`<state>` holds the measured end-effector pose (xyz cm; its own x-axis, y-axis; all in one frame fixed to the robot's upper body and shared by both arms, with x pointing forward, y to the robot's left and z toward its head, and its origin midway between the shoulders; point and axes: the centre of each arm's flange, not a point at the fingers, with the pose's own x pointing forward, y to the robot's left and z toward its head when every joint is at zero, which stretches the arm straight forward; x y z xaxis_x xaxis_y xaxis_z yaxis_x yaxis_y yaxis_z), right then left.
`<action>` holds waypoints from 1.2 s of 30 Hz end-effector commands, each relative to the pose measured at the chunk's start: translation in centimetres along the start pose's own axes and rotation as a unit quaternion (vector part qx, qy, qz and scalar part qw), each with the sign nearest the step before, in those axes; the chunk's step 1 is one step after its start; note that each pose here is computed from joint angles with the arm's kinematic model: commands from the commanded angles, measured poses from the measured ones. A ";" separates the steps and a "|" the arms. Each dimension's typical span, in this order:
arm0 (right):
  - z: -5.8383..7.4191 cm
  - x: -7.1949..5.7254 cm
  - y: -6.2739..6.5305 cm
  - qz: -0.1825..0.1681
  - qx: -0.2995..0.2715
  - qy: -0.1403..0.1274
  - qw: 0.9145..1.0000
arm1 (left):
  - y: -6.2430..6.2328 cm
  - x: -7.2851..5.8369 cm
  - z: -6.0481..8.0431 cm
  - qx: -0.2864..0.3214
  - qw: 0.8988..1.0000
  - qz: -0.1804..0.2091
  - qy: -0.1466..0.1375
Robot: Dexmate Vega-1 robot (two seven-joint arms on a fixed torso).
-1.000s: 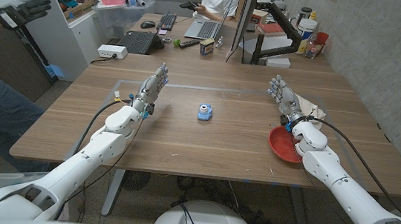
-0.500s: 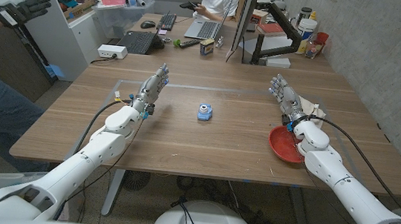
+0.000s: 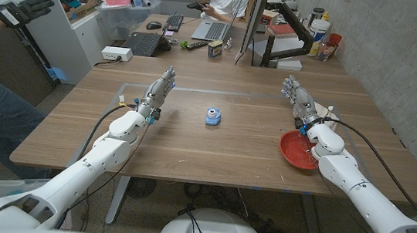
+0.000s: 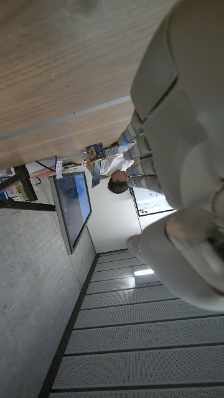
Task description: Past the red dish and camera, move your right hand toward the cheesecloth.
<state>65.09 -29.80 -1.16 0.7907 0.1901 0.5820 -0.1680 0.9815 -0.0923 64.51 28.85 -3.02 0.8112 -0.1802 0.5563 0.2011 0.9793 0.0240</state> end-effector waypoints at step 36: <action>1.4 1.3 -2.0 0.010 -0.086 0.007 0.996 | 0.4 -0.1 0.3 0.006 1.000 0.005 0.000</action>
<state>65.38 -31.12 0.54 0.7905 0.2027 0.5779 -0.1008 0.9738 -0.2037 64.32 28.96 -2.98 0.8132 -0.1717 0.5561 0.1906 0.9814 0.0245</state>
